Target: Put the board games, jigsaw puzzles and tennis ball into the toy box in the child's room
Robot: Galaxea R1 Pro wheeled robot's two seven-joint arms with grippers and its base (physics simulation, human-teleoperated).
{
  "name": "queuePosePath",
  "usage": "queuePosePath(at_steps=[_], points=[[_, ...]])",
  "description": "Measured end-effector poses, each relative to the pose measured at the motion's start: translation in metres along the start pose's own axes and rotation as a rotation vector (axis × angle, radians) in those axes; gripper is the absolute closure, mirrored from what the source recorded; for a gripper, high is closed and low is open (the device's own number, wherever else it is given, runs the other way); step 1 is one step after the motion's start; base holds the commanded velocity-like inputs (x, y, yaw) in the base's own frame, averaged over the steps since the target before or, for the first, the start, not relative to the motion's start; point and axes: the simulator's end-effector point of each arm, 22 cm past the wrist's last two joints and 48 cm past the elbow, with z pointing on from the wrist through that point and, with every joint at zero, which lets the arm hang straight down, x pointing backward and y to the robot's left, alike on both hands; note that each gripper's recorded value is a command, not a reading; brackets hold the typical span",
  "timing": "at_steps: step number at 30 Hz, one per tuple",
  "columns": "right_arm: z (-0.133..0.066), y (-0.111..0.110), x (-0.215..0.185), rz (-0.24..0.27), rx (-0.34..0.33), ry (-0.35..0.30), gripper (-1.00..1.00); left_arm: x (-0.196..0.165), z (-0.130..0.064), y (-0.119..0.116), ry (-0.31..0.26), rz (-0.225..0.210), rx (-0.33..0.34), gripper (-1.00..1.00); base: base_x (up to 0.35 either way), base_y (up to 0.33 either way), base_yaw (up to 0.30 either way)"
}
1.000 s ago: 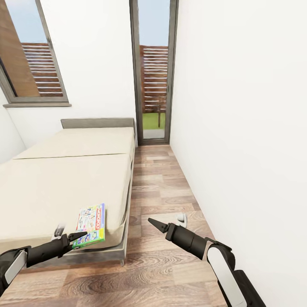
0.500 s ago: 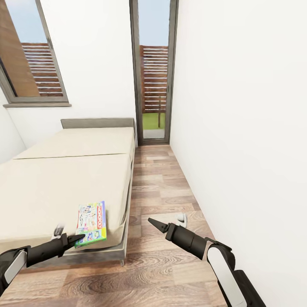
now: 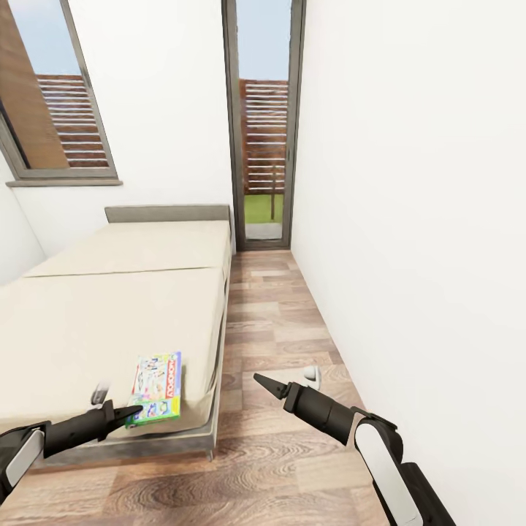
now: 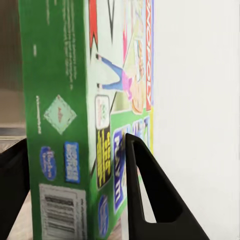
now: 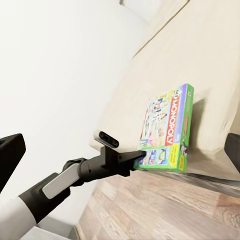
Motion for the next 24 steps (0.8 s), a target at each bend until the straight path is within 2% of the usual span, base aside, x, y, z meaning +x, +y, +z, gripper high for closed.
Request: queuePosePath(at_steps=[8,15,21,24], points=[[0.002,0.008,-0.011,0.005,0.017,0.004,-1.00,-0.011,-0.008,-0.015,-0.003,-0.003,0.001,1.00,0.000,0.000,0.000],[0.003,-0.001,-0.018,0.017,0.094,0.014,-1.00,-0.022,-0.019,-0.026,-0.005,-0.008,-0.007,1.00,0.000,0.000,0.000],[0.002,-0.002,-0.026,0.015,0.141,0.015,-1.00,-0.036,-0.038,-0.032,-0.006,-0.019,-0.025,1.00,0.000,0.000,0.000],[0.002,0.000,-0.031,0.013,0.152,0.013,-1.00,-0.045,-0.051,-0.043,-0.010,-0.023,0.001,1.00,0.000,0.000,0.000]])
